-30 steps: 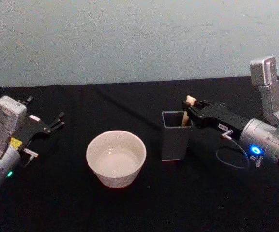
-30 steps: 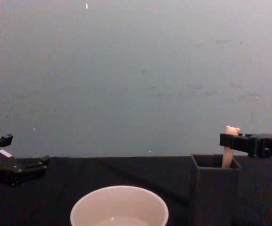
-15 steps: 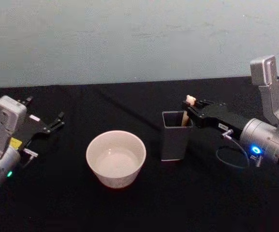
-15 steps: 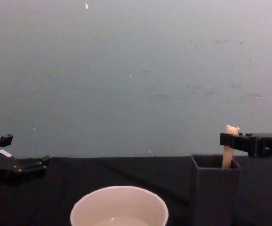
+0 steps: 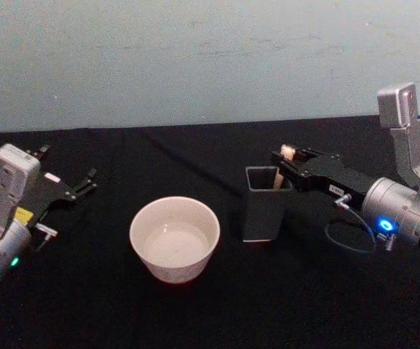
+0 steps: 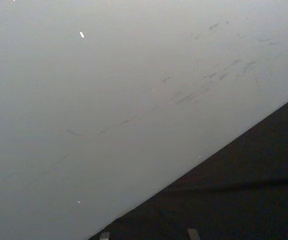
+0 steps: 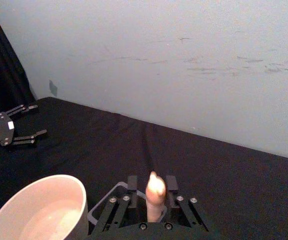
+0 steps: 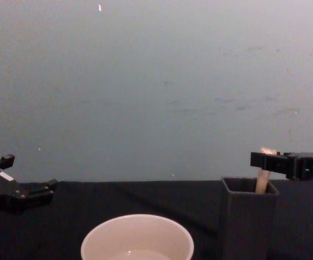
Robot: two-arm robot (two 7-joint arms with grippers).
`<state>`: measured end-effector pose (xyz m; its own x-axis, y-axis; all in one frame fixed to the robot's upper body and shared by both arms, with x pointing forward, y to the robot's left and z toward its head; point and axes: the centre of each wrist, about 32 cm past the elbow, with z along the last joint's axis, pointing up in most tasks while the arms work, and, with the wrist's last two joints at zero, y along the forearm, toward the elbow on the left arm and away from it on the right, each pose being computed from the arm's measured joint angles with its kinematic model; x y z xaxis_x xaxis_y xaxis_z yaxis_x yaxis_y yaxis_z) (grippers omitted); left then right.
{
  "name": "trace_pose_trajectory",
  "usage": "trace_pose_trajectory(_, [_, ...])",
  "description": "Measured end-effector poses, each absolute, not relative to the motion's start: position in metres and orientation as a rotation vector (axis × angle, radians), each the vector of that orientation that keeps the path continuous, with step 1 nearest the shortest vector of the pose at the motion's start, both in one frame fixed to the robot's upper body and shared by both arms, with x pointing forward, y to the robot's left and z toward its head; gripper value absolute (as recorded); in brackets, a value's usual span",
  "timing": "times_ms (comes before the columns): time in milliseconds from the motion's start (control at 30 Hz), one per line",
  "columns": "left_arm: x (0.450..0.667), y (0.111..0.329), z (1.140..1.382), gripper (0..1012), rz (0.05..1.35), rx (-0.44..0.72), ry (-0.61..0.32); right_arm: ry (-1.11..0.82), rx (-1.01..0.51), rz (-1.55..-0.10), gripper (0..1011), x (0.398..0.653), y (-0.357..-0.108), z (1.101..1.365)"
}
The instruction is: Pick up the stirring spoon with one hand, stir inside the cup, then place it back in its original position.
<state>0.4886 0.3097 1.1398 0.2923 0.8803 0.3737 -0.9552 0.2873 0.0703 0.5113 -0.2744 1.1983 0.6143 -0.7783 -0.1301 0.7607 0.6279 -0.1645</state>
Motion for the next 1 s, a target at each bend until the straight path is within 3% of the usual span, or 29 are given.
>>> trace_pose_trajectory(733, [0.4886, 0.3097, 1.1398, 1001, 1.248, 0.304, -0.285, 0.197, -0.095, -0.888, 989, 0.5112, -0.2744, 1.1983])
trace_pose_trajectory(1000, [0.4886, 0.3097, 1.1398, 1001, 1.248, 0.304, -0.285, 0.168, -0.051, -0.910, 1003, 0.5123, -0.2730, 1.2005])
